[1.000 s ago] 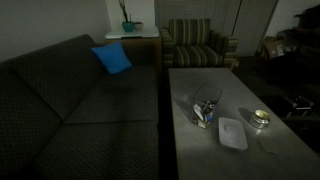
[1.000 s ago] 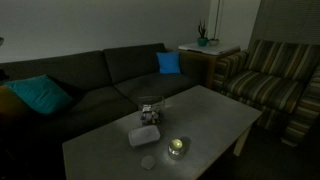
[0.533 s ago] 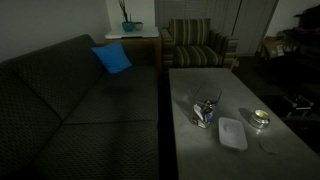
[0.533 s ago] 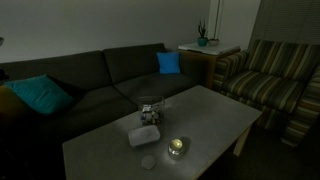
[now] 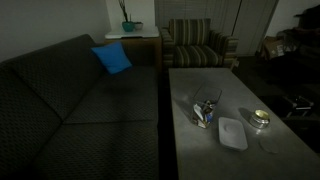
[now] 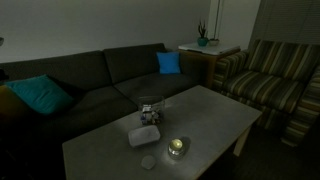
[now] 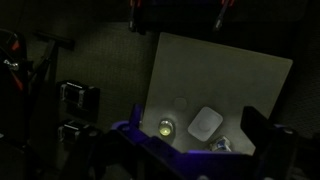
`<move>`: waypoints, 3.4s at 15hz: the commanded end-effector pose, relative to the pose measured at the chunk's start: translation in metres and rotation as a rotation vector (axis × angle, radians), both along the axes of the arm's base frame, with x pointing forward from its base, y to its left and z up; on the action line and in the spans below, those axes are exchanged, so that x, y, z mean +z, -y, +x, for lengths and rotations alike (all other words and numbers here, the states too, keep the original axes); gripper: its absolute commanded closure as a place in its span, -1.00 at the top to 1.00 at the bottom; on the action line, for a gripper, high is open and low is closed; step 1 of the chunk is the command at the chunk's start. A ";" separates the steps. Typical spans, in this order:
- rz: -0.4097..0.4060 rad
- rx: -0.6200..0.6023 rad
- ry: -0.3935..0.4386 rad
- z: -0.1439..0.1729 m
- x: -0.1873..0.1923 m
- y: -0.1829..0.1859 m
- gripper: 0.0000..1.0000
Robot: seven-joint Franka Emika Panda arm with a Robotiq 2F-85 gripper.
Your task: Pick up the lid and close the container
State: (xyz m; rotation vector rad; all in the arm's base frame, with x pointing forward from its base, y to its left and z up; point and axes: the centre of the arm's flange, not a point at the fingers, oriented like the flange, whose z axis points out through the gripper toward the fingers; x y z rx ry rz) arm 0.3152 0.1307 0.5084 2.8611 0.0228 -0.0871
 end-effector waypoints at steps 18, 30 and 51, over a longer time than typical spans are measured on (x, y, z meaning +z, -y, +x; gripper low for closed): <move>0.105 0.038 0.019 0.036 -0.114 0.007 1.00; 0.343 0.190 0.230 0.110 -0.169 0.020 1.00; 0.307 0.356 0.245 0.185 -0.248 0.003 1.00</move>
